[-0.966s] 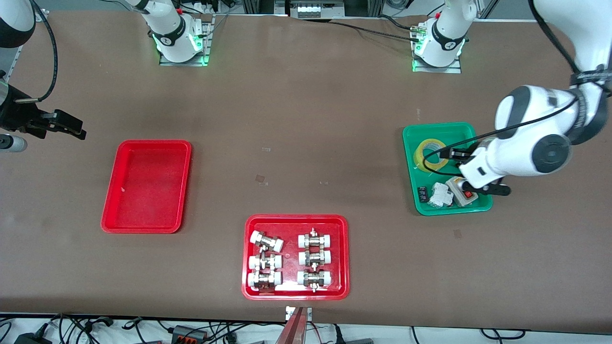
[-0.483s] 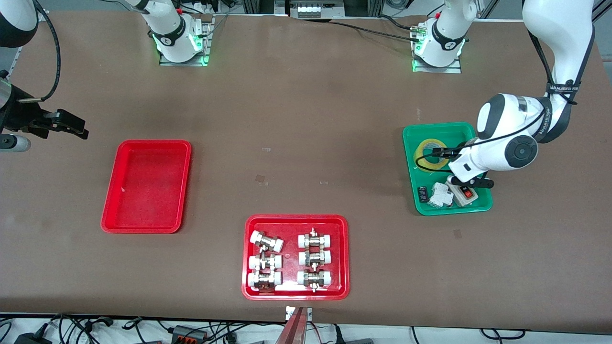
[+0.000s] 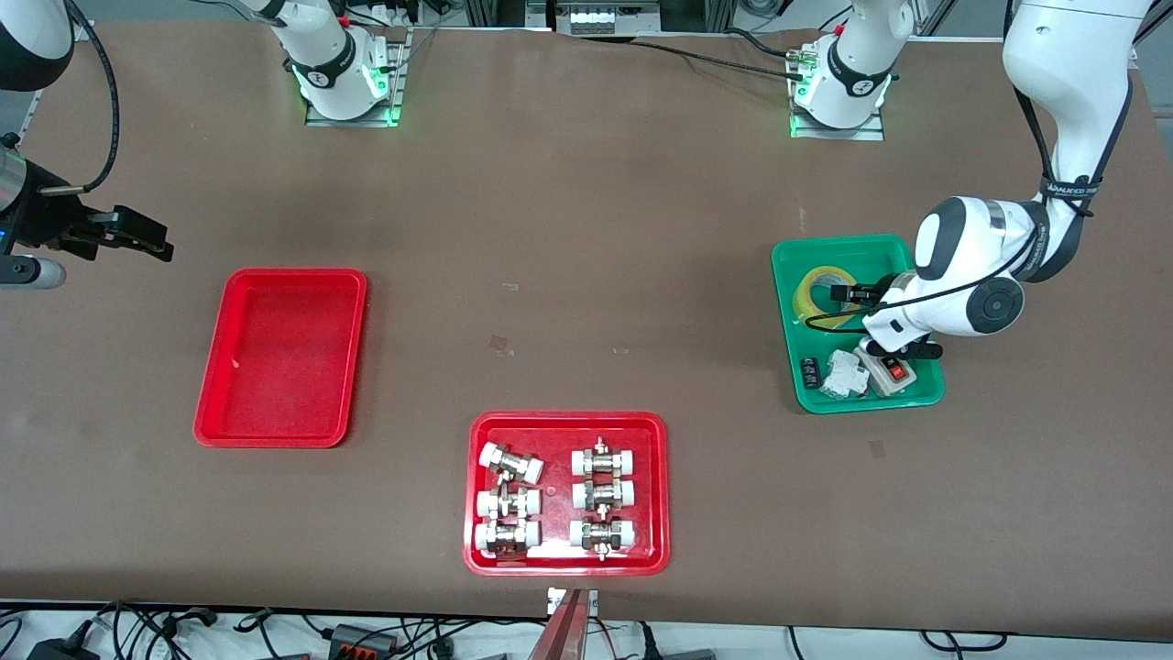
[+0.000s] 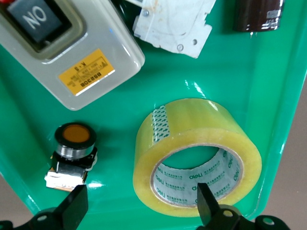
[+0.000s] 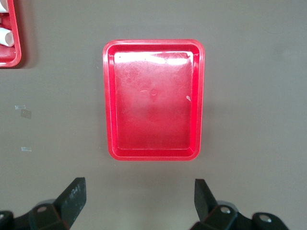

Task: Left arm passes tape to right arm into tray
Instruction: 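Lower the left gripper over the tape roll in the green tray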

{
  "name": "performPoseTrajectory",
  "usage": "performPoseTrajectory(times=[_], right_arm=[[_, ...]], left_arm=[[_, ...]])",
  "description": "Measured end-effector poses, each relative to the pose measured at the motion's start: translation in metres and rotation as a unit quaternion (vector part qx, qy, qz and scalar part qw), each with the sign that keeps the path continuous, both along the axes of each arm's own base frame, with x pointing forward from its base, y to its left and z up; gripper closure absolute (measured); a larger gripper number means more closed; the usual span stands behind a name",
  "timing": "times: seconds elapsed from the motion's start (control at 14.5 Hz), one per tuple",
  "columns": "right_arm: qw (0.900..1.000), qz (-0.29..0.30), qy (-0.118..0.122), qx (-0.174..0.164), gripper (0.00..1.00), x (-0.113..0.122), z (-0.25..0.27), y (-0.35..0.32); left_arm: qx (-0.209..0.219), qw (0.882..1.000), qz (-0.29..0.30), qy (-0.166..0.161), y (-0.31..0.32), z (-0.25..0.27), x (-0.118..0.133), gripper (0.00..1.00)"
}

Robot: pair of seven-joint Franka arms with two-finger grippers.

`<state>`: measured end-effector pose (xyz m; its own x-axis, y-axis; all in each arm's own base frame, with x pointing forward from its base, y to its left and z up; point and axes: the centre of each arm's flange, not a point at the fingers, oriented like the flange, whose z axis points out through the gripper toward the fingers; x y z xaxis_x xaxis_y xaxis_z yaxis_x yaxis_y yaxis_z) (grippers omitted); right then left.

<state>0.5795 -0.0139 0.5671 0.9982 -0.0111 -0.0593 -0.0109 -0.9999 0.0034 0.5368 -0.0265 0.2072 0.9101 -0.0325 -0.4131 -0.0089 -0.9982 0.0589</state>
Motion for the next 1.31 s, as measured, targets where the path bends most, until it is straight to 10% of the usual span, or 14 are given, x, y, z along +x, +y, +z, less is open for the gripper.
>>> performPoseTrajectory(times=[0.28, 0.55, 0.9, 1.17, 1.31], right_arm=[[1.0, 0.0, 0.001, 0.0, 0.0, 0.0, 0.0, 0.0], [1.0, -0.001, 0.002, 0.0, 0.0, 0.0, 0.0, -0.001], [1.0, -0.002, 0.002, 0.0, 0.0, 0.0, -0.001, -0.002], [1.0, -0.002, 0.002, 0.0, 0.0, -0.001, -0.001, -0.002], [1.0, -0.002, 0.002, 0.0, 0.0, -0.001, -0.001, -0.002]], left_arm=[[-0.001, 1.0, 0.001, 0.001, 0.0, -0.004, 0.0, 0.06], [-0.002, 1.0, 0.003, 0.002, 0.002, -0.012, -0.001, 0.41], [-0.003, 1.0, 0.008, -0.004, 0.006, -0.025, -0.009, 0.44], [-0.001, 1.0, 0.011, 0.002, 0.004, -0.02, -0.007, 0.78], [0.0, 1.0, 0.012, 0.005, 0.003, -0.015, -0.003, 0.78]])
